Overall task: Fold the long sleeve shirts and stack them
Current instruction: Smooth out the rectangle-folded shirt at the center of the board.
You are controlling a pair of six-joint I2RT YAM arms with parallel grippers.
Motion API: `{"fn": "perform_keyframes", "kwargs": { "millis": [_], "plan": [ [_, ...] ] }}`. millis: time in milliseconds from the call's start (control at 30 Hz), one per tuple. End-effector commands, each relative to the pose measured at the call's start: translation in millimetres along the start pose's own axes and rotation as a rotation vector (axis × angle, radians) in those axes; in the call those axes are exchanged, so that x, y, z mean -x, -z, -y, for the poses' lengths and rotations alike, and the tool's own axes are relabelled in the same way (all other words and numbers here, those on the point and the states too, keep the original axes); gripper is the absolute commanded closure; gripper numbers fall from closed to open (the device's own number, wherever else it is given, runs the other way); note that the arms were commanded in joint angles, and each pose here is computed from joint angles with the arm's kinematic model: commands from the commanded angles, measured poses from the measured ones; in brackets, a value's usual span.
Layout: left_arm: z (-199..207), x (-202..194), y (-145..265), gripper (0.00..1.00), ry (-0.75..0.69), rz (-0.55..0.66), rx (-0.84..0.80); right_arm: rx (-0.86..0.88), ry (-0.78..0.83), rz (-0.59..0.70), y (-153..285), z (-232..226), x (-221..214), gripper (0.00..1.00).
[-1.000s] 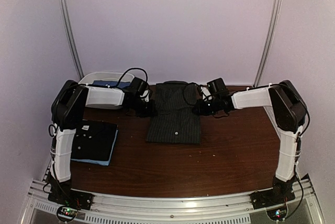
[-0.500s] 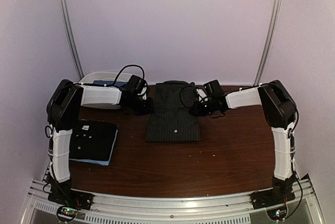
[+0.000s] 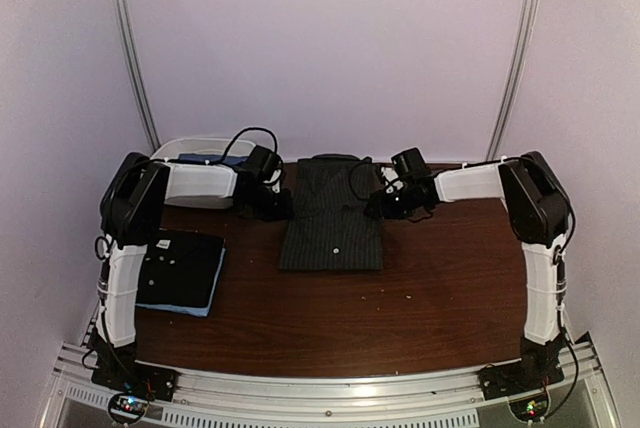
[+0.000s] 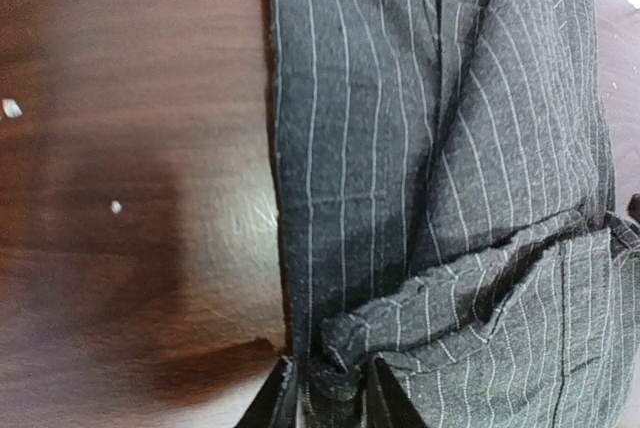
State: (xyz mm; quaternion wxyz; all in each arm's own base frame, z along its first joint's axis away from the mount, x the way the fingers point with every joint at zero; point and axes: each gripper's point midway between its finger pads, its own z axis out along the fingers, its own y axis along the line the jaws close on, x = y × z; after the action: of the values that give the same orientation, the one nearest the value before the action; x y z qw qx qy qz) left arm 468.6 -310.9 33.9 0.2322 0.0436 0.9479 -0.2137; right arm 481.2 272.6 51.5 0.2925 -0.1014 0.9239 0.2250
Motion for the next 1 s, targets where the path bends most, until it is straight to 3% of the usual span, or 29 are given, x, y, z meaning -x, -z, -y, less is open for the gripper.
{"fn": "perform_keyframes", "kwargs": {
  "millis": [0, 133, 267, 533, 733, 967],
  "plan": [
    [-4.4, 29.0, 12.3, 0.7, -0.019, 0.06, 0.034, -0.07, 0.008, 0.078, 40.5, 0.9, 30.1, 0.44],
    [-6.2, 43.3, 32.1, 0.57, -0.023, 0.097, 0.055, -0.072, -0.001, 0.087, 59.0, -5.1, 30.1, 0.44],
    [-3.4, 50.4, 51.9, 0.55, -0.042, 0.121, 0.068, -0.027, 0.01, 0.083, 70.0, -23.7, 18.6, 0.51],
    [25.5, 17.7, 61.1, 0.58, -0.047, 0.072, -0.028, 0.084, -0.012, 0.027, 51.2, -47.7, -6.9, 0.76],
    [41.5, -25.0, 52.6, 0.63, -0.042, 0.011, -0.081, 0.132, -0.004, -0.009, 20.5, -70.2, -12.0, 0.82],
    [32.1, -55.6, 37.0, 0.68, -0.025, -0.037, -0.069, 0.18, -0.006, -0.048, -17.6, -79.0, -18.9, 0.84]
  ]
}}
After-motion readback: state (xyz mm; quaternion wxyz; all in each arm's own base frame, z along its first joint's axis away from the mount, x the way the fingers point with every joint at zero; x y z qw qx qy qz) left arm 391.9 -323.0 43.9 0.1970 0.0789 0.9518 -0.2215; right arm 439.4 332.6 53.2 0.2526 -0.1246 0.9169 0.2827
